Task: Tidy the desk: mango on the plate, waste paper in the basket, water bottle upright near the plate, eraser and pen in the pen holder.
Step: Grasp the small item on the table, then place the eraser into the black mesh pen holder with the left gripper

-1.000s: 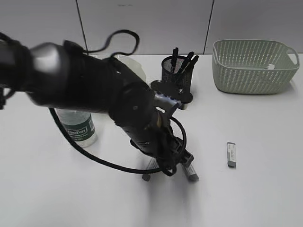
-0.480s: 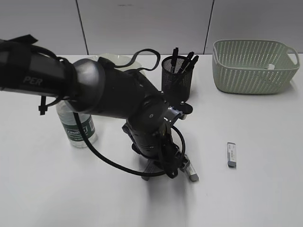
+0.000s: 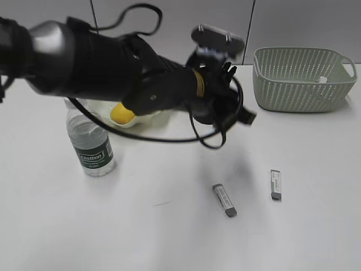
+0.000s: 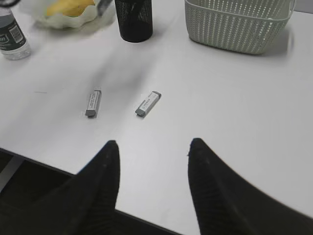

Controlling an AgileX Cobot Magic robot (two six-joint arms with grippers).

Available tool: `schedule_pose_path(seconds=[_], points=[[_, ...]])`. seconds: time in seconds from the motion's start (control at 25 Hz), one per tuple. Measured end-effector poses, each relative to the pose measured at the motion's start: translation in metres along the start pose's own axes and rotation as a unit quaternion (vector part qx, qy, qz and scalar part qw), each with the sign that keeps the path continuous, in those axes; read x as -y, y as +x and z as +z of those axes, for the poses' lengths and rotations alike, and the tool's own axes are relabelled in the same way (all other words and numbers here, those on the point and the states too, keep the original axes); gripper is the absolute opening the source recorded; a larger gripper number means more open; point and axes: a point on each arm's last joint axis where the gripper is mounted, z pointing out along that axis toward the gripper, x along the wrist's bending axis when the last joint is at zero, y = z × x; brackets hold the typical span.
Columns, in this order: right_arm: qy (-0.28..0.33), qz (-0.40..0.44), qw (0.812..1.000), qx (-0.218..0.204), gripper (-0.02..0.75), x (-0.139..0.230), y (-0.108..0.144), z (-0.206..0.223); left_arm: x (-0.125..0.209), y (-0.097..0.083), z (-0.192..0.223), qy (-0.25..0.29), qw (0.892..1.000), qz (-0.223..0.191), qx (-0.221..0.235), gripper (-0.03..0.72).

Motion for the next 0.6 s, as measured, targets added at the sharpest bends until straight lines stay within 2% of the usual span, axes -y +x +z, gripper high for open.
schedule_pose_path(seconds=[0.08,0.2,0.32,0.4,0.6], points=[[0.000,0.000,1.000,0.000,0.372,0.000,0.000,0.000,-0.027,0.018,-0.006,-0.130,0.991,-0.002,0.022,0.140],[0.000,0.000,1.000,0.000,0.372,0.000,0.000,0.000,-0.046,0.049,-0.009,-0.286,0.958,0.005,0.038,0.140],[0.000,0.000,1.000,0.000,0.372,0.000,0.000,0.000,-0.044,0.076,0.005,-0.322,0.946,0.005,0.024,0.140],[0.000,0.000,1.000,0.000,0.372,0.000,0.000,0.000,-0.035,0.086,0.020,-0.316,0.949,0.002,0.018,0.140],[0.000,0.000,1.000,0.000,0.372,0.000,0.000,0.000,-0.014,0.091,0.048,-0.286,0.958,-0.002,0.015,0.140]])
